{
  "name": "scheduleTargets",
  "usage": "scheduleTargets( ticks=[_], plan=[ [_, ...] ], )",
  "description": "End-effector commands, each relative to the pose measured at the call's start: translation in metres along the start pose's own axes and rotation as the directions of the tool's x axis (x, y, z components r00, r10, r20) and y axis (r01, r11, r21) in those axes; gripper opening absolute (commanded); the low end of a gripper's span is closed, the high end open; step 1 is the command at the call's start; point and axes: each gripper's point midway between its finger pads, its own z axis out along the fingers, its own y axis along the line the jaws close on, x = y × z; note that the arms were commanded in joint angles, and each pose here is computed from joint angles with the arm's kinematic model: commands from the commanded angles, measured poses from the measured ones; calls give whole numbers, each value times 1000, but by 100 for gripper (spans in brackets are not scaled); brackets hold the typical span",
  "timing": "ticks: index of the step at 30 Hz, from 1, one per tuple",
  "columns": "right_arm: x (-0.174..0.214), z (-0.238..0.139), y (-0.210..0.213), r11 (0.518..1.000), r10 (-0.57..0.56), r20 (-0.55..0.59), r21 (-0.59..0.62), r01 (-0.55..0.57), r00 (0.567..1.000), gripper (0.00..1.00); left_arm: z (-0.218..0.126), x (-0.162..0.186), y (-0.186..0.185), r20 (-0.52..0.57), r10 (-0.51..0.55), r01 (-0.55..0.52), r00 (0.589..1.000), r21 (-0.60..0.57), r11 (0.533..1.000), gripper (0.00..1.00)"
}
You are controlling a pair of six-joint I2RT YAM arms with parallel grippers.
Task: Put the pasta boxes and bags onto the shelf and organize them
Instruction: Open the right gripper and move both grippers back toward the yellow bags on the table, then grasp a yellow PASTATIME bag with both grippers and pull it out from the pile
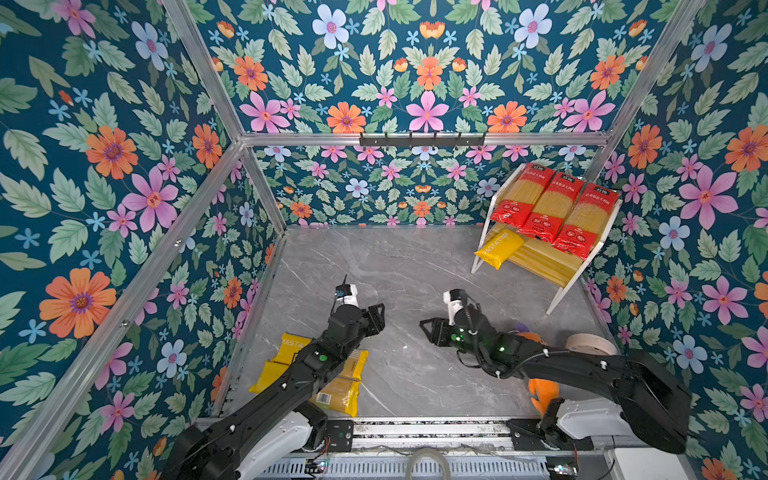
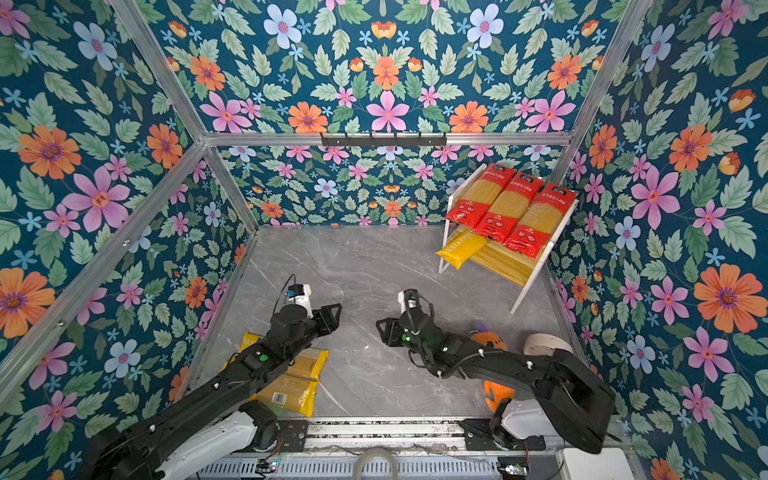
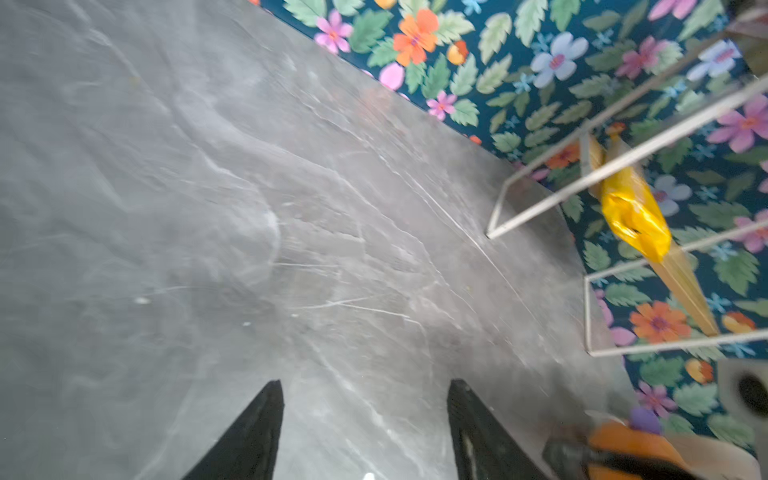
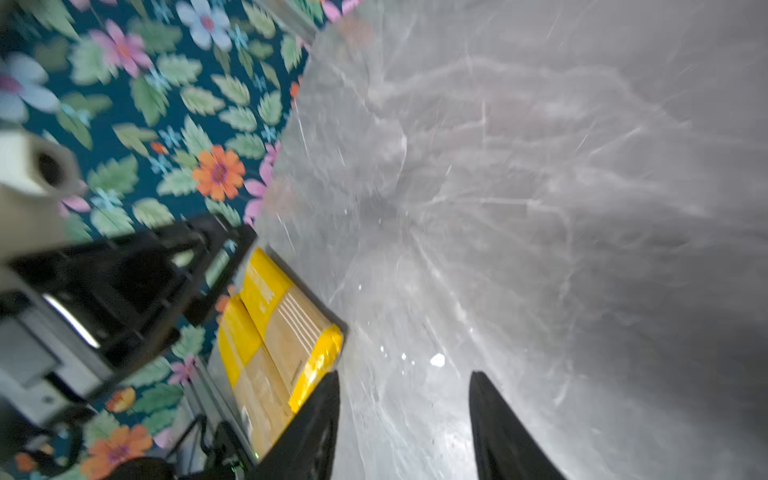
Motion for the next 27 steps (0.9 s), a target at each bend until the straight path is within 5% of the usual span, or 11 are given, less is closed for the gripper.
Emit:
scheduleTargets(
  ticks=[1,9,18,22,27],
  plan=[
    [48,24,14,999,-37,-182,15,40,983,51,-14,0,45,33,-8,14,999,-169,985,65],
    [106,96,61,995,53,-463,-47,-84,885,54,-41,-11,68,138,-75,104,988,-220,970,65],
    [128,142,67,983,148,-524,-12,-181,839,55,-39,-4,70,107,-57,80,993,-224,971,65],
    [133,150,64,978,181,-529,5,-211,829,48,-35,-3,66,97,-63,82,993,-206,975,65],
    [131,148,59,974,197,-504,4,-226,841,27,-33,-2,64,86,-60,76,995,-200,977,65]
  ],
)
